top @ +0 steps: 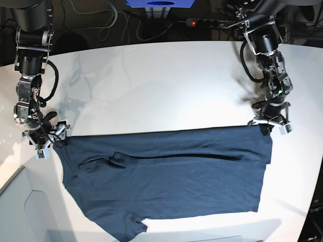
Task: Fold the T-shirt properly
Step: 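Move both grippers back to the folded edge and grasp it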
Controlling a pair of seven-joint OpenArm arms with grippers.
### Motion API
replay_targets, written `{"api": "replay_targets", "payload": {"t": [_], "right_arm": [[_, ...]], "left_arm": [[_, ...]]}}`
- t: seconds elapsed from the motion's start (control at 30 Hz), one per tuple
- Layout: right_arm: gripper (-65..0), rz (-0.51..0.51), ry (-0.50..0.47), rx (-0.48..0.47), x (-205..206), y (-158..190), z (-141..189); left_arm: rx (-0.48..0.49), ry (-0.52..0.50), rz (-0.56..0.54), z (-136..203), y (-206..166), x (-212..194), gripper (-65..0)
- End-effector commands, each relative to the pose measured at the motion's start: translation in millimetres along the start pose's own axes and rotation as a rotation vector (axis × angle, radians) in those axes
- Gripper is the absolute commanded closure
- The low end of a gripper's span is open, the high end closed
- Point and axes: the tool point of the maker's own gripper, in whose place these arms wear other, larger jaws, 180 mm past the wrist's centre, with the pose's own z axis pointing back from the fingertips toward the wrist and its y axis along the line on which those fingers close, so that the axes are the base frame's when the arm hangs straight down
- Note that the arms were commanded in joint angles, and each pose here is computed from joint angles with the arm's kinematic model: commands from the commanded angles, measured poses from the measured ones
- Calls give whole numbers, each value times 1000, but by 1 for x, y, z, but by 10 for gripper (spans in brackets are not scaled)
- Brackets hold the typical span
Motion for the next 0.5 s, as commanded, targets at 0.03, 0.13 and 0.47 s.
{"api": "replay_targets", "payload": {"t": [0.03, 0.13, 0.47], "right_arm": [[-212, 32, 15, -6, 1, -7, 3], [0, 38, 19, -4, -2, -5, 4], [-1, 166, -98, -33, 39, -7, 35]], "left_arm": [[19, 25, -19, 0, 6, 0, 0], [18, 29, -27, 1, 6, -1, 0], [-27, -63, -139, 36, -19, 62, 0]]}}
